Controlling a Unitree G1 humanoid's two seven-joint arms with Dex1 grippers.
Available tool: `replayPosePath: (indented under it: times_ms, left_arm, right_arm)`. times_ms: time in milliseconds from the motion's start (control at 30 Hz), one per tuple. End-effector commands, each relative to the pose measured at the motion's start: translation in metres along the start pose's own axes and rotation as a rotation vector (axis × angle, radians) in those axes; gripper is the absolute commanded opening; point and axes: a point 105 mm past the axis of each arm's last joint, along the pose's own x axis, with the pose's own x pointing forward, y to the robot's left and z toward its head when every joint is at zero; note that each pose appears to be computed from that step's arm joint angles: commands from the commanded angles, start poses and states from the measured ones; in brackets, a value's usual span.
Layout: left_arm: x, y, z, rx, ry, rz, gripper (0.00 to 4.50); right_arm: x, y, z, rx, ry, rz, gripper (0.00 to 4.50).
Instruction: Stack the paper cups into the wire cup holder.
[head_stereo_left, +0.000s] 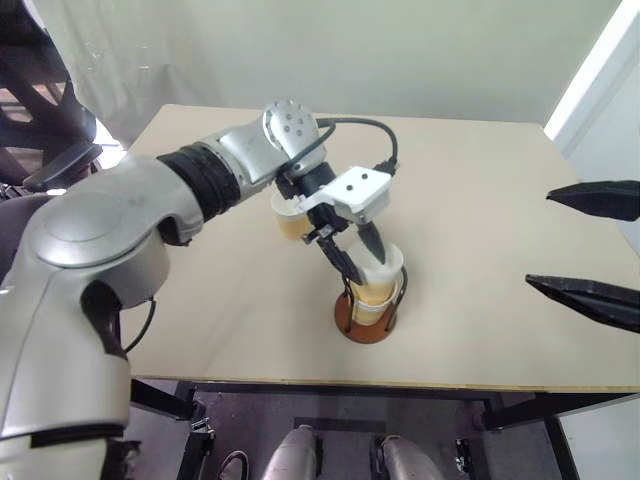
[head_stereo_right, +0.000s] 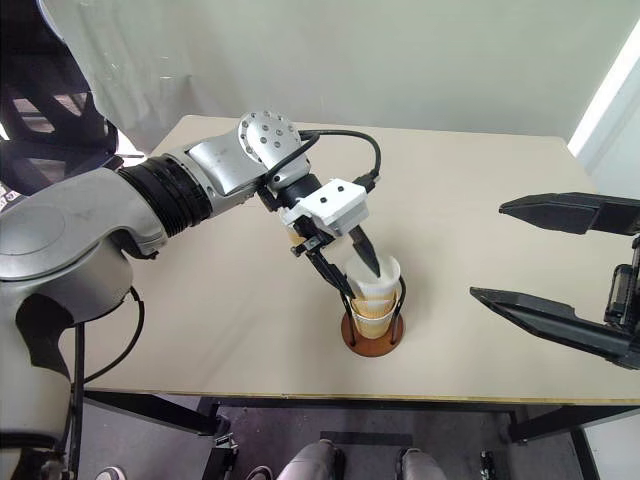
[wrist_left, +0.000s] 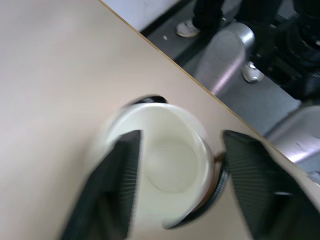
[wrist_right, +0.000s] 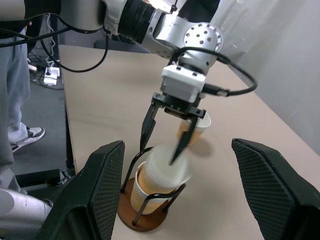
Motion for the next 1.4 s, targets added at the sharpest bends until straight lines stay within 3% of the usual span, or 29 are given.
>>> replayPosePath:
  times_ms: [33,200,300,400,533,800,1167,1400]
  left_arm:
    - [-0.009,0.005,0.009,0.036,-0.025,0.026,3.89]
    - [-0.039,0.021,0.009,-0.002,-0.065,0.211,3.89]
    - [-0.065,0.028,-0.006,-0.074,-0.070,0.371,3.89]
    - [-0.084,0.029,-0.034,-0.176,-0.030,0.546,3.89]
    - [-0.095,0.018,-0.096,-0.394,0.126,0.778,3.89]
    - [-0.099,-0.001,-0.138,-0.540,0.233,0.889,3.89]
    - [-0.088,-0.016,-0.148,-0.634,0.172,0.825,3.89]
    - [-0.080,-0.023,-0.166,-0.670,0.266,0.824,3.89]
  right_arm:
    - [-0.003,-0.003,0.006,-0.041,-0.012,-0.033,3.51]
    - [-0.002,-0.004,0.005,-0.040,-0.004,-0.035,3.51]
    - [-0.002,-0.004,0.004,-0.039,-0.006,-0.030,3.51]
    - [-0.002,-0.005,0.003,-0.035,-0.005,-0.028,3.51]
    - [0.001,-0.009,0.000,-0.032,-0.008,-0.007,3.51]
    - [0.005,-0.015,-0.003,-0.037,-0.013,0.033,3.51]
    - [0.006,-0.018,-0.005,-0.037,0.005,0.053,3.51]
    - [0.007,-0.017,-0.004,-0.040,0.006,0.058,3.51]
